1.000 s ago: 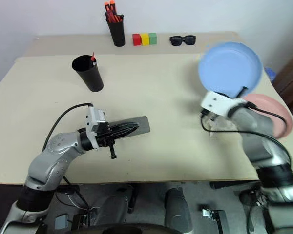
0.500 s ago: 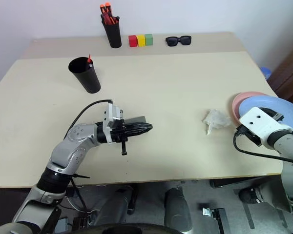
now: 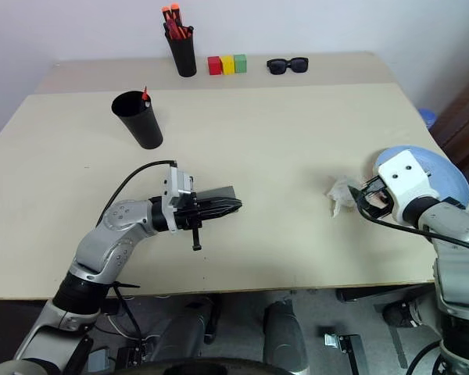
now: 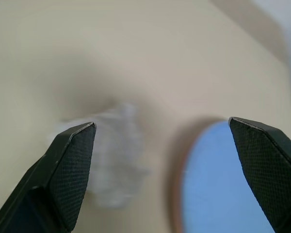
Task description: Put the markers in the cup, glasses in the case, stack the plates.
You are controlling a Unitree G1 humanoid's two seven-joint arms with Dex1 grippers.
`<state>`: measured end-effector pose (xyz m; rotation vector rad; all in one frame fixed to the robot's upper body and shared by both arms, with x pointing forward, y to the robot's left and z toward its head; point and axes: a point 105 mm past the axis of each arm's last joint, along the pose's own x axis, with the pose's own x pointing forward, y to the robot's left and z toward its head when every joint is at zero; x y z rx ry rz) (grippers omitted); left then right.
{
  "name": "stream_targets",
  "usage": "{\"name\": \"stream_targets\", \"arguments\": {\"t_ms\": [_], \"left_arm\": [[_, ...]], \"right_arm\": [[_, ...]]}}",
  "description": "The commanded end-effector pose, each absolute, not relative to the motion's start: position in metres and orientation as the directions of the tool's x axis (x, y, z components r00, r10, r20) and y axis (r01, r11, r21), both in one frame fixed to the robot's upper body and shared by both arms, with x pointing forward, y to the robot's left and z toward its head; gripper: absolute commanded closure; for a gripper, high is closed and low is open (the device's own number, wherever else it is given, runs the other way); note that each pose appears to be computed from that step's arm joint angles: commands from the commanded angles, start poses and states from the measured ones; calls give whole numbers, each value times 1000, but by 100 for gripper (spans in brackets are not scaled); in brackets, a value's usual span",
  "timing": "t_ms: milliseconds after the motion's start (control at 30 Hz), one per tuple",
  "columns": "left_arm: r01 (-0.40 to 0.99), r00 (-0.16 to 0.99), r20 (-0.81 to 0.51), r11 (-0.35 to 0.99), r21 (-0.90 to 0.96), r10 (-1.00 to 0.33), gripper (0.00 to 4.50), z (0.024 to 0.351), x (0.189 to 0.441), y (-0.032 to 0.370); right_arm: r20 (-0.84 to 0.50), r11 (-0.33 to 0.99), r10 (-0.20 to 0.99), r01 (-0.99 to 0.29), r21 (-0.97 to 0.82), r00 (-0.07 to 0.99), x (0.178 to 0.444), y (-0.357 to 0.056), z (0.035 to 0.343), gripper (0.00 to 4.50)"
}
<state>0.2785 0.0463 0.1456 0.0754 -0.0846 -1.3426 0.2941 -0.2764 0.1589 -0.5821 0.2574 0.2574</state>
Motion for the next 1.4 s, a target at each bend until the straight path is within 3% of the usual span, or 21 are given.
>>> {"name": "stream_targets", "arguments": {"t_ms": [33, 133, 200, 267, 433, 467, 500, 667, 867, 967, 1133, 1400], "left_arm": [[963, 227, 44, 231, 138, -973, 445, 155, 276, 48], [961, 234, 46, 238, 139, -971, 445, 155, 275, 49], [960, 239, 45, 243, 138, -970, 445, 154, 274, 50], [960, 240, 43, 244, 137, -970, 445, 153, 273, 50], [962, 237, 43, 241, 131, -970, 445, 151, 273, 48], [962, 235, 44, 239, 131, -971, 445, 151, 273, 48], [963, 234, 46, 238, 130, -971, 445, 151, 273, 47], [964, 227, 54, 232, 130, -972, 445, 153, 278, 44], [964, 225, 59, 231, 131, -973, 445, 155, 280, 41], [960, 238, 66, 245, 136, -969, 445, 157, 282, 42], [942, 296, 83, 305, 138, -951, 445, 161, 287, 50], [820, 537, 152, 556, 134, -830, 445, 174, 312, 103]], "right_arm": [[-362, 808, 176, -344, -478, 916, 297, -267, 132, 3], [-371, 815, 119, -304, -493, 921, 303, -273, 119, 3], [-375, 819, 101, -291, -494, 922, 305, -276, 116, 56], [-369, 819, 107, -293, -493, 923, 304, -274, 116, 136], [-318, 822, 115, -270, -502, 941, 304, -269, 130, 398], [-307, 821, 110, -261, -508, 945, 303, -269, 134, 441], [-293, 818, 106, -251, -517, 950, 303, -270, 139, 448], [-140, 825, 4, -82, -559, 990, 302, -288, 186, 448], [-138, 780, -249, 114, -616, 959, 297, -344, 196, 448], [-177, 775, -292, 124, -619, 940, 297, -360, 189, 342], [-183, 723, -290, 90, -685, 940, 303, -361, 184, 87], [-187, 745, -108, -45, -666, 976, 313, -331, 182, 87]]}}
